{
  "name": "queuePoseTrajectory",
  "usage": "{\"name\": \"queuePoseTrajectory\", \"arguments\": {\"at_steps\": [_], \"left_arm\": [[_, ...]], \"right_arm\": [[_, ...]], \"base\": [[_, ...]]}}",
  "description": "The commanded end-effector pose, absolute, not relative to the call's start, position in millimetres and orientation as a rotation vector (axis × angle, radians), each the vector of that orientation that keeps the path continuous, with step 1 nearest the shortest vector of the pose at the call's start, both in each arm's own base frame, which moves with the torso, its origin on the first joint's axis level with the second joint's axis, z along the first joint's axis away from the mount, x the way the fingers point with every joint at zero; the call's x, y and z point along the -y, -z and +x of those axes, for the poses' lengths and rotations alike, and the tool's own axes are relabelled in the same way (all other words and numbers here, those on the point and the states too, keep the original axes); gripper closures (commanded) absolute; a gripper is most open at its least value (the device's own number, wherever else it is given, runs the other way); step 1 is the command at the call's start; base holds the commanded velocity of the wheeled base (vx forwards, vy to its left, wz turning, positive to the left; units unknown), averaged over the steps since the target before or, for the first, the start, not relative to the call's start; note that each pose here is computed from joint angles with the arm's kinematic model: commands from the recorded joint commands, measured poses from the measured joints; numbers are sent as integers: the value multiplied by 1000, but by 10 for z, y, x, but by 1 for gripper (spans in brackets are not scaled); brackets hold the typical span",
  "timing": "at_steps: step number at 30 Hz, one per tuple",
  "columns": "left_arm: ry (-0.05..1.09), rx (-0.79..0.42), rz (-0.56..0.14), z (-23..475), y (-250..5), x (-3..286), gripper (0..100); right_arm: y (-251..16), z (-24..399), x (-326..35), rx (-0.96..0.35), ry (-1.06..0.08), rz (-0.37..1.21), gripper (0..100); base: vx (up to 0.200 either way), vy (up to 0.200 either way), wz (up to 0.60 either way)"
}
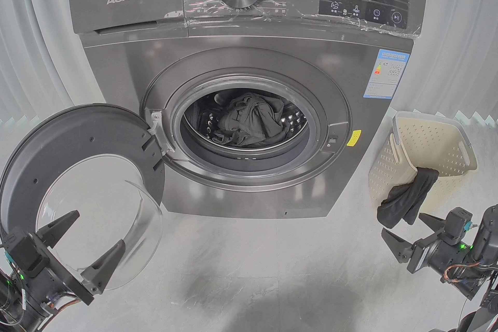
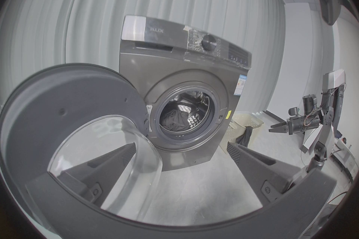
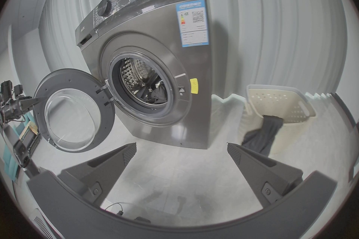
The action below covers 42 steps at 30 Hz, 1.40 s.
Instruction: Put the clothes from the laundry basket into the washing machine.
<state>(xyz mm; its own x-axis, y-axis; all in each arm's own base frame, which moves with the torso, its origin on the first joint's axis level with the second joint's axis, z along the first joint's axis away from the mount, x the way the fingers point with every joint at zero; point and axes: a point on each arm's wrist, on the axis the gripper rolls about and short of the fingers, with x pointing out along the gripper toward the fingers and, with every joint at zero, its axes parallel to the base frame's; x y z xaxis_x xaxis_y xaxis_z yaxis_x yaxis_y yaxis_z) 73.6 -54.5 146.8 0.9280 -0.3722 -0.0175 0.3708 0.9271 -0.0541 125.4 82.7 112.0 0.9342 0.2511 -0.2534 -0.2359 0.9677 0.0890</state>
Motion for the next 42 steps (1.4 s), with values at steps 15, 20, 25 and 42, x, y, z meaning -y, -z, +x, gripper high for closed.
{"name": "queuePoseTrajectory", "arguments": {"at_steps": [15,20,25,42], "left_arm": [[11,-27,-64,61,-1065,-50,0],[8,1,-80,-19,-1017,-63,0],[-38,1,-71,-70,-965,-63,0],[-188,13,-57,-179,-844,-28,0]], "right_arm": [[-1246,276,-7,-13,23,49,0],[-1035,-53,49,-3,104,-5,0],[-939,-218,42,-21,74,-5,0],[-820,-270,21,-23,105,-38,0]], "base": [[0,0,0],[0,0,0],[0,0,0],[0,0,0]]}}
